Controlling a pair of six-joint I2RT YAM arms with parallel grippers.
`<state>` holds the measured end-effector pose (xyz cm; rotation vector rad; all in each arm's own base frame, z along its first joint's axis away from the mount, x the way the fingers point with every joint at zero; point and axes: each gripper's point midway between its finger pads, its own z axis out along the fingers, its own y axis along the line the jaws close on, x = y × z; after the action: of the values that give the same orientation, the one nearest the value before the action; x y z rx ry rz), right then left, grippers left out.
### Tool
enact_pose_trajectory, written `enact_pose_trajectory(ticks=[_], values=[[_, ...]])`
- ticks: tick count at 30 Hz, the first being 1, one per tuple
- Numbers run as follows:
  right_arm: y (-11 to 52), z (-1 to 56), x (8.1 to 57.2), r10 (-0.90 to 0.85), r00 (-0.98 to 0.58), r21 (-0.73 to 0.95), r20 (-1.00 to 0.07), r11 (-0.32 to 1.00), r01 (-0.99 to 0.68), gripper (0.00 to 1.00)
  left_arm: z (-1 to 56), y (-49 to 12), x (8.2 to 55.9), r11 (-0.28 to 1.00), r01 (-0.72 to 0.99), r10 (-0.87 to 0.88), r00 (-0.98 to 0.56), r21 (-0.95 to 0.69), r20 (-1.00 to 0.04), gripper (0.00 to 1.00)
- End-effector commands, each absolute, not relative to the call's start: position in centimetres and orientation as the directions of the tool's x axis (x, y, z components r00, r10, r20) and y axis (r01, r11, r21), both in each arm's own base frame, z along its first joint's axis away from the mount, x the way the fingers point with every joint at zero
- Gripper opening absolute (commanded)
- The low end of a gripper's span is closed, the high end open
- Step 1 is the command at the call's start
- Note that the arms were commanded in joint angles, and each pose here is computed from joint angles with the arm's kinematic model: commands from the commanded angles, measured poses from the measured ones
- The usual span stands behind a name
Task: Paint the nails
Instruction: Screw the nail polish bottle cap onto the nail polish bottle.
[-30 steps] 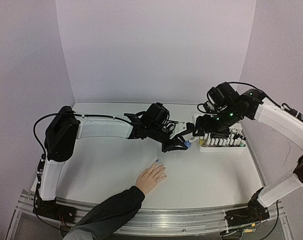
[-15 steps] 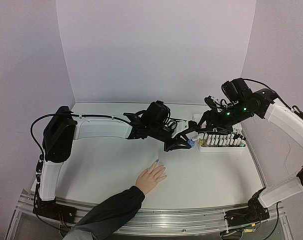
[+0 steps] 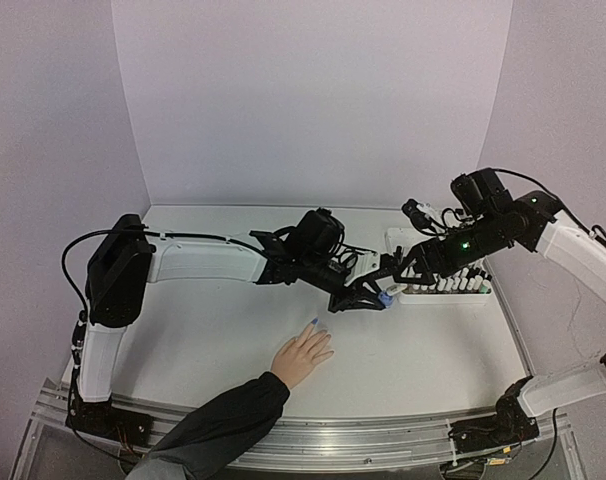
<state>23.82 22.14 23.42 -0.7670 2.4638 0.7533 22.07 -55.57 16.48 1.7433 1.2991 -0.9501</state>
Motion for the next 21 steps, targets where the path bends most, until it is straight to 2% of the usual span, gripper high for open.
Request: enact_pose_trajectory(ticks=[1, 7, 11, 19, 21], values=[[26.0, 26.6, 21.1, -0.447, -0.587, 0.408, -0.675, 0.437, -0.802, 0.78, 17.4, -55.2, 23.0, -0.133, 0.982, 0.429, 0.181, 0.136, -0.885, 0.0], [25.0, 26.5, 19.0, -0.504, -0.439, 0.299, -0.744, 0.337, -0.893, 0.86, 17.6, -55.1, 22.7, -0.146, 0.979, 0.42, 0.19, 0.141, -0.887, 0.0], [23.9, 25.7, 18.8, -0.541, -0.367, 0.201, -0.757, 0.342, -0.918, 0.91, 17.7, -55.0, 22.5, -0.16, 0.977, 0.415, 0.199, 0.144, -0.888, 0.0], [23.3, 24.3, 19.4, -0.59, -0.328, 0.135, -0.737, 0.347, -0.928, 0.91, 17.7, -54.8, 22.3, -0.175, 0.974, 0.411, 0.206, 0.145, -0.888, 0.0], [22.8, 23.9, 19.1, -0.62, -0.265, 0.075, -0.739, 0.315, -0.946, 0.89, 17.7, -54.7, 22.3, -0.177, 0.973, 0.409, 0.207, 0.145, -0.889, 0.0]])
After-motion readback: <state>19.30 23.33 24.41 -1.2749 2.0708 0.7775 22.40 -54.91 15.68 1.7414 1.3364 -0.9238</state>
